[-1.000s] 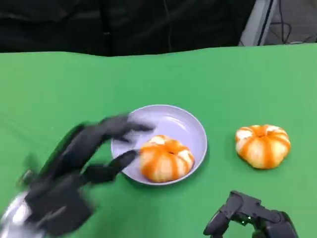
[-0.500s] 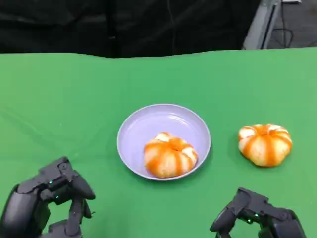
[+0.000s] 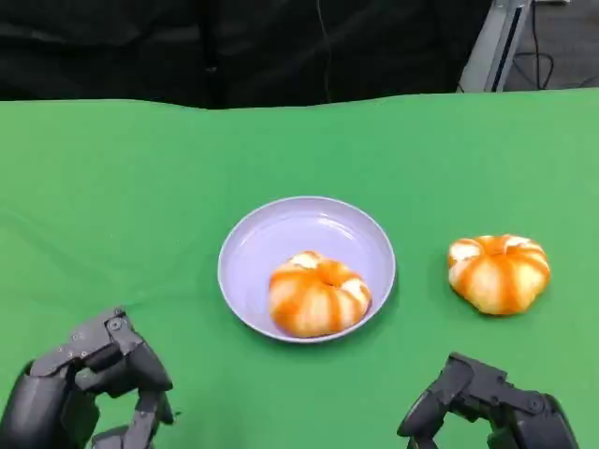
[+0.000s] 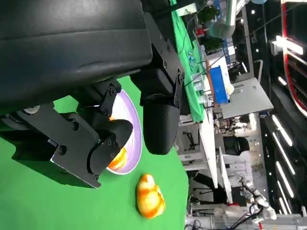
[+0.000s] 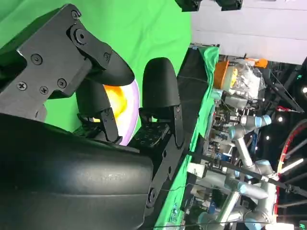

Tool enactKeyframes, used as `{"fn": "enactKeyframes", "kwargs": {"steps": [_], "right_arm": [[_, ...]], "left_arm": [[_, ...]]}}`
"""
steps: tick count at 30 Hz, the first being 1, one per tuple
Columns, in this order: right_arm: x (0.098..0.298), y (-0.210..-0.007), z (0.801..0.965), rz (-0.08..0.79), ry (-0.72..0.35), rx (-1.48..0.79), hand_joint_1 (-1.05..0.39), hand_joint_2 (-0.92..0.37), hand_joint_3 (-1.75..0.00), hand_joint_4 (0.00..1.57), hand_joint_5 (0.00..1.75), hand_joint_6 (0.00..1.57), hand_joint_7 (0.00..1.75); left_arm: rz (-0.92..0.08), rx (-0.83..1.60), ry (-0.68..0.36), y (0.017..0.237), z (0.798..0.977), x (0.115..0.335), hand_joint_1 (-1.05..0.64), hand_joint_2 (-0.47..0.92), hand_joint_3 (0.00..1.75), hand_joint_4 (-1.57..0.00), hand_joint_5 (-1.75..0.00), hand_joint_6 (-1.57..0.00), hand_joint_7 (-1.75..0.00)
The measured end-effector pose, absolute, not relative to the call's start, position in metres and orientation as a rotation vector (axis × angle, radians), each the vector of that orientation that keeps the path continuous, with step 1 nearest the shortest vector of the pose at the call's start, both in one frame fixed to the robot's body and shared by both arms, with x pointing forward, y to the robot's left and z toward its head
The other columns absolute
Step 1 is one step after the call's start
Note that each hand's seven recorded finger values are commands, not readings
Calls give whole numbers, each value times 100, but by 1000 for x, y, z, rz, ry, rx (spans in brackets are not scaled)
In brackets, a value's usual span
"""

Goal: Grasp the bread from the table and place it into the plate.

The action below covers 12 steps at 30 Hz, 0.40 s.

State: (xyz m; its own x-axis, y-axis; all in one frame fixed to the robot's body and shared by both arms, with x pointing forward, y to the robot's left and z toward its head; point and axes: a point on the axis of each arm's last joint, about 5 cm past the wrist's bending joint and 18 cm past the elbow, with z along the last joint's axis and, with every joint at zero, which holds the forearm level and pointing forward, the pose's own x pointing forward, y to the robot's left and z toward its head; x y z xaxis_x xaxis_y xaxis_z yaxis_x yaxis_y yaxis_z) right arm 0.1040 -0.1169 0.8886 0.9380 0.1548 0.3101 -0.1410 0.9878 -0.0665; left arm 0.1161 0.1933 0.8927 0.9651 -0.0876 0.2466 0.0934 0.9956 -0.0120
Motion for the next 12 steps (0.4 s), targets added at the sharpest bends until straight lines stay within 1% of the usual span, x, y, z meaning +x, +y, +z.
{"fn": "enactKeyframes", "kwargs": {"steps": [2, 5, 12], "right_arm": [[104, -117, 888, 152, -322, -44, -6, -30, -135, 75, 157, 81, 129], [104, -117, 888, 152, -325, -44, -6, -30, -136, 75, 157, 81, 129], [103, -117, 888, 152, -320, -43, -6, -30, -136, 74, 157, 80, 129]], "left_arm": [[-93, -26, -248, 193, 893, 116, 2, 55, 112, -80, -175, -72, -162], [-93, -26, -247, 193, 892, 116, 4, 50, 121, -81, -175, -73, -161], [-93, -28, -242, 192, 891, 116, 4, 49, 124, -81, -175, -73, -161]]}}
